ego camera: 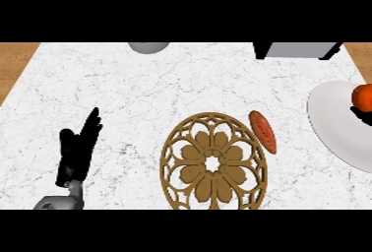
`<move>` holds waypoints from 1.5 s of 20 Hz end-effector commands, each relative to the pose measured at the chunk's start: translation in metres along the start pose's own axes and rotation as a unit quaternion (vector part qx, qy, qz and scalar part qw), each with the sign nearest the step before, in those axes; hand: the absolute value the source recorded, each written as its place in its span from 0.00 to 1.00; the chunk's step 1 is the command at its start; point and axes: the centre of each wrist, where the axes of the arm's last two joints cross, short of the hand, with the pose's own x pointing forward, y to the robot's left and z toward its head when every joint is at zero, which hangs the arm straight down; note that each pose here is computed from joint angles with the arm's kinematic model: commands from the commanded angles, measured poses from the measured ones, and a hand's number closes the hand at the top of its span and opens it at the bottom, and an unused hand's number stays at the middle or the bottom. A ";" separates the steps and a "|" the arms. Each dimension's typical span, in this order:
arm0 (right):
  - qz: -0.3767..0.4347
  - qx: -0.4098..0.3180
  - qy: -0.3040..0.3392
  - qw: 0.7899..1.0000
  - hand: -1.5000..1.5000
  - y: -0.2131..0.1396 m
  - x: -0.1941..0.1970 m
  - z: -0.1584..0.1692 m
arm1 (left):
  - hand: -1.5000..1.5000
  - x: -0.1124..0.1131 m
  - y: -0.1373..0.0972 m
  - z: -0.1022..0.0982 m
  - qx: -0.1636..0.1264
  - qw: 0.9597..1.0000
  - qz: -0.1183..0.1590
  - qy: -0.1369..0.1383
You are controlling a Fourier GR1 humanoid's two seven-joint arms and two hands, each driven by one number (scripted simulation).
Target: Pick the squash from the placemat and place it in the plate
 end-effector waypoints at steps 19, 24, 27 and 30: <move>-0.115 0.188 -0.044 0.975 0.00 0.023 -0.071 -0.001 | 0.50 -0.009 -0.013 -0.001 -0.011 1.000 0.003 0.001; -0.317 0.098 -0.057 0.941 0.00 0.005 -0.077 -0.006 | 0.50 -0.007 0.000 0.004 -0.007 1.000 -0.001 0.001; -0.372 0.089 -0.046 0.923 0.00 -0.011 -0.098 0.006 | 0.50 -0.013 -0.002 -0.001 0.003 1.000 -0.001 0.002; -0.402 0.089 -0.033 0.911 0.00 -0.031 -0.112 0.013 | 0.50 0.008 0.001 -0.005 0.002 1.000 0.002 -0.006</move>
